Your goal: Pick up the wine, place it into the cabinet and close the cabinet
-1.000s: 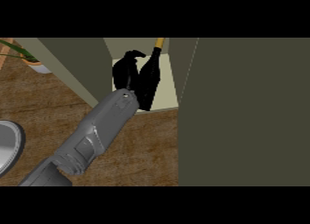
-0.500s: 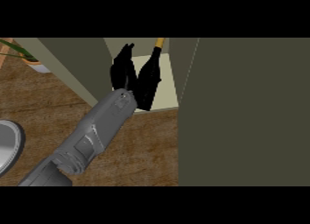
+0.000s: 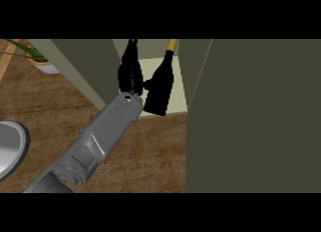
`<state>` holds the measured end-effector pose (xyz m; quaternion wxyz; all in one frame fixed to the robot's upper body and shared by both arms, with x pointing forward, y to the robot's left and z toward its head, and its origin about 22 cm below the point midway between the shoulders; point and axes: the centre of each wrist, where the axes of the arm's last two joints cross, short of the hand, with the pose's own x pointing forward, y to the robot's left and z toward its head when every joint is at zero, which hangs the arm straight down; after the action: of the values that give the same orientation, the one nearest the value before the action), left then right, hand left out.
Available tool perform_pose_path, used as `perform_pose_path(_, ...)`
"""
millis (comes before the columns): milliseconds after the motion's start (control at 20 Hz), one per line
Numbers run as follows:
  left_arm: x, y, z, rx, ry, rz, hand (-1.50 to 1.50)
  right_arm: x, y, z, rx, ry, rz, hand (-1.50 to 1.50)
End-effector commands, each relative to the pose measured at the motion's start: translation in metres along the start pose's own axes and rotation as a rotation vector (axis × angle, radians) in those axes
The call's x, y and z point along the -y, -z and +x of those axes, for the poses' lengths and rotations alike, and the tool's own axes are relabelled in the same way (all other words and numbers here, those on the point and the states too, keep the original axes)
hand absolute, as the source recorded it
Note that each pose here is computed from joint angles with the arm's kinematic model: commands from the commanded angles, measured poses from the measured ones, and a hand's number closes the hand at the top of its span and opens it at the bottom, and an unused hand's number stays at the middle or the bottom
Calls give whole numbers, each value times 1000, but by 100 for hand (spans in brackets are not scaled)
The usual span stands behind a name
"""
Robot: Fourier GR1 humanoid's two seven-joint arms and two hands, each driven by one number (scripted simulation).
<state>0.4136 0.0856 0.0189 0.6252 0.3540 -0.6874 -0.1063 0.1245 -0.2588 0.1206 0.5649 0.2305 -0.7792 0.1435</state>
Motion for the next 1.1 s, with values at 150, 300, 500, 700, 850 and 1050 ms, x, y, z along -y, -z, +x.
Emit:
perform_pose_path(150,-3,-3,7,53,-167,47,-150,-18,1,15,37,19,0,-150)
perform_pose_path(300,-4,-5,3,67,-221,86,-150,-11,6,26,31,4,6,-150)
perform_pose_path(500,-6,-9,0,55,-296,117,-150,-15,-6,21,10,4,-13,-150)
perform_pose_path(700,-9,-13,6,60,-440,79,-150,-13,-11,24,3,16,-22,-150)
perform_pose_path(850,-10,-16,10,108,-481,49,-150,-24,-11,41,12,14,-19,-150)
perform_pose_path(1050,-6,-32,5,127,-534,-3,-150,-29,-3,28,21,10,-34,-150)
